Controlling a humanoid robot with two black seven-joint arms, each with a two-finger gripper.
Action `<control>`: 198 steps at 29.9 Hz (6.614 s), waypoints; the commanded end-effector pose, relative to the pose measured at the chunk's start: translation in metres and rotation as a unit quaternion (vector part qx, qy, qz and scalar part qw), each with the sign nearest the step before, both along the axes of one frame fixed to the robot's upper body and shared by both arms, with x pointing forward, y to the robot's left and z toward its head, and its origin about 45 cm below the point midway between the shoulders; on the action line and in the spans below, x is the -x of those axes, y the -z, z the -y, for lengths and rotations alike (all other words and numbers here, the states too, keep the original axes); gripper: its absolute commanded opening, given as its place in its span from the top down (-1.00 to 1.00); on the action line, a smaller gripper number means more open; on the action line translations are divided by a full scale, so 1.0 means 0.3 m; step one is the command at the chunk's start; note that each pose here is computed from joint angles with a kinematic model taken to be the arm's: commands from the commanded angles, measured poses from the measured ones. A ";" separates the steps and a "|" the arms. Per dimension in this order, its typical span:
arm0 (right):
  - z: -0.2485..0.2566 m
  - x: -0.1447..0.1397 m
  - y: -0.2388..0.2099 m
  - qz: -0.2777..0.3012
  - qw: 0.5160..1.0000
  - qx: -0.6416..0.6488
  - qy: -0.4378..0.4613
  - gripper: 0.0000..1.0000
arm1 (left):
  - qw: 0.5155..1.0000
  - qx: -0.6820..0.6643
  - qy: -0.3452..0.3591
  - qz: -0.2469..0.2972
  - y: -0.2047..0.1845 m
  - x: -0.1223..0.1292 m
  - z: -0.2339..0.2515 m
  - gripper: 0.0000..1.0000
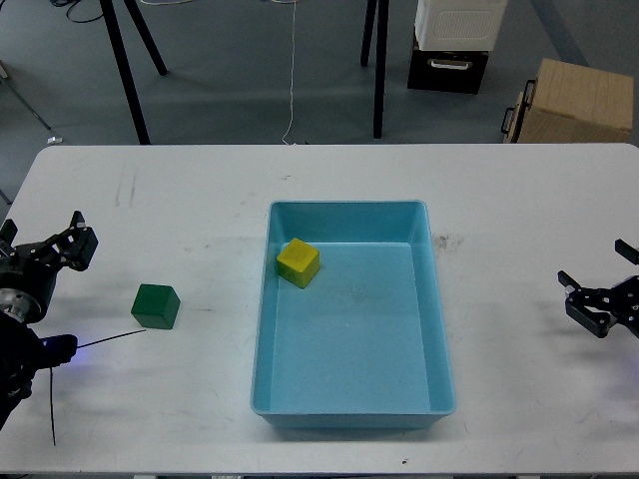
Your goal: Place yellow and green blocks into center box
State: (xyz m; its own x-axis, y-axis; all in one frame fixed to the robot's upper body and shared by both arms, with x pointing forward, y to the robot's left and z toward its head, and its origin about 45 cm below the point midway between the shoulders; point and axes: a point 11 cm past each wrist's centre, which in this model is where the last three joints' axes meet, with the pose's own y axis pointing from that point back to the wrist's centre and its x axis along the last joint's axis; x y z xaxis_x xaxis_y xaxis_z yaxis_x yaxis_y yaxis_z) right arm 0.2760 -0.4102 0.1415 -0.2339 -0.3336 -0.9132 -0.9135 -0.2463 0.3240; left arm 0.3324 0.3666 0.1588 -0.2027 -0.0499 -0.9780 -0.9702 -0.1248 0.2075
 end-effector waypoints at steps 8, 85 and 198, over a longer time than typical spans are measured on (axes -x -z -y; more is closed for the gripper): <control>-0.024 -0.089 0.003 0.035 0.993 -0.083 0.075 -0.99 | 1.000 0.002 -0.001 0.001 0.001 0.001 0.002 -1.00; -0.019 -0.078 0.030 0.052 0.989 -0.093 0.101 -1.00 | 0.479 -0.764 0.387 0.193 -0.189 0.172 0.266 -1.00; 0.020 -0.056 0.033 0.046 0.990 -0.079 0.109 -1.00 | 0.057 -0.910 0.382 0.153 0.196 0.190 0.072 -1.00</control>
State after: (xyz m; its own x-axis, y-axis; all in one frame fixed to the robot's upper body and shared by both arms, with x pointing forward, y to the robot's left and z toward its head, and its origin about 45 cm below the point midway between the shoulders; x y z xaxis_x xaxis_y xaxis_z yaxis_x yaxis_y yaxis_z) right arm 0.2927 -0.4153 0.1312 -0.1978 -0.1347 -0.9709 -0.9741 -0.0835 0.2101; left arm 0.2766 0.3440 0.1015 0.5705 0.0988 0.8153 -0.7612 0.4363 0.4797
